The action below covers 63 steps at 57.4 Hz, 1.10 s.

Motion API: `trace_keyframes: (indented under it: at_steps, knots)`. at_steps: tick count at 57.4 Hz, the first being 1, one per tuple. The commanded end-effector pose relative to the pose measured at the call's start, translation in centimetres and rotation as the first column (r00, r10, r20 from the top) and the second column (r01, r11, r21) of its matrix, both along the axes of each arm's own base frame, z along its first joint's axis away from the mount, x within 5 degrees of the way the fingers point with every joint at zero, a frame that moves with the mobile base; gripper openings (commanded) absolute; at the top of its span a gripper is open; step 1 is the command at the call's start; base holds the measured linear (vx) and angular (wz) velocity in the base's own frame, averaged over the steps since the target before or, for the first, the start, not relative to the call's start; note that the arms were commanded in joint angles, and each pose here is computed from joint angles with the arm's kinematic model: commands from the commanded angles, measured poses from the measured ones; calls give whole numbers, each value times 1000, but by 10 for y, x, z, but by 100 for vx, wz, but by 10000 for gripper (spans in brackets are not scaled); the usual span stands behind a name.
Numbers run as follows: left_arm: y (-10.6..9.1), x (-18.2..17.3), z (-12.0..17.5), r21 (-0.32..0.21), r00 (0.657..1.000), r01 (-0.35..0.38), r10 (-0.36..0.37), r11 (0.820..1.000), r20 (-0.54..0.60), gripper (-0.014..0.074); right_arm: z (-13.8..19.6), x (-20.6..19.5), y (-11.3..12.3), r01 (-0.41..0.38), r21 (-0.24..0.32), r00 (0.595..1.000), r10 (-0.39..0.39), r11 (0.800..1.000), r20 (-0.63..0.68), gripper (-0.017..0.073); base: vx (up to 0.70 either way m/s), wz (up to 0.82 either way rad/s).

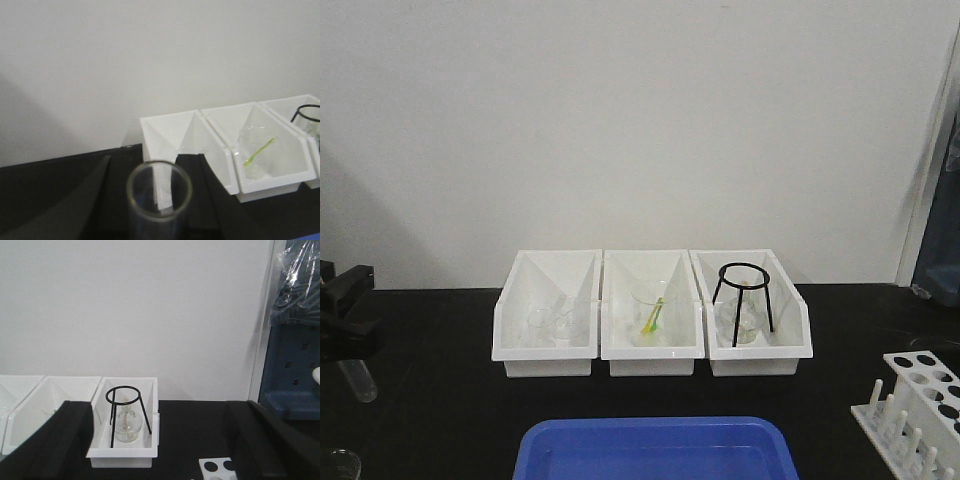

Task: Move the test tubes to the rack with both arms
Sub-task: 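Carry the test tube upright with the left gripper toward the right gripper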

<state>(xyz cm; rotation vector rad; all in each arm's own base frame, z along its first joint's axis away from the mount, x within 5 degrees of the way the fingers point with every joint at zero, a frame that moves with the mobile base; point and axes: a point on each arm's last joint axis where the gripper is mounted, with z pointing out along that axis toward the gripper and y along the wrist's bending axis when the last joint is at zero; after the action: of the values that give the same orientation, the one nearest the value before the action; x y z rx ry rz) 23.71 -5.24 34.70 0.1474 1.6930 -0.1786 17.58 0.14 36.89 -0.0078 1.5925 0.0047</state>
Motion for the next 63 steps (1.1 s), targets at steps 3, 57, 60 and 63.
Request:
trace_keyframes:
  at_steps: [3,57,60,63]
  knots:
    - [-13,-7,29,-49,981,48,-38,998,189,-21,20,-2,0,1,-7,993,0,1000,122,568,0,0]
    - [-110,-11,9,-95,885,414,-376,905,274,-21,-47,57,117,-459,-200,889,449,866,-96,533,0,0]
    - [-111,-13,9,-88,879,426,-388,901,276,-21,-51,56,129,-492,-189,870,485,850,-86,533,0,0]
    - [-112,-13,9,-104,879,431,-391,896,273,-21,-53,55,141,-523,-188,851,519,831,-73,533,0,0]
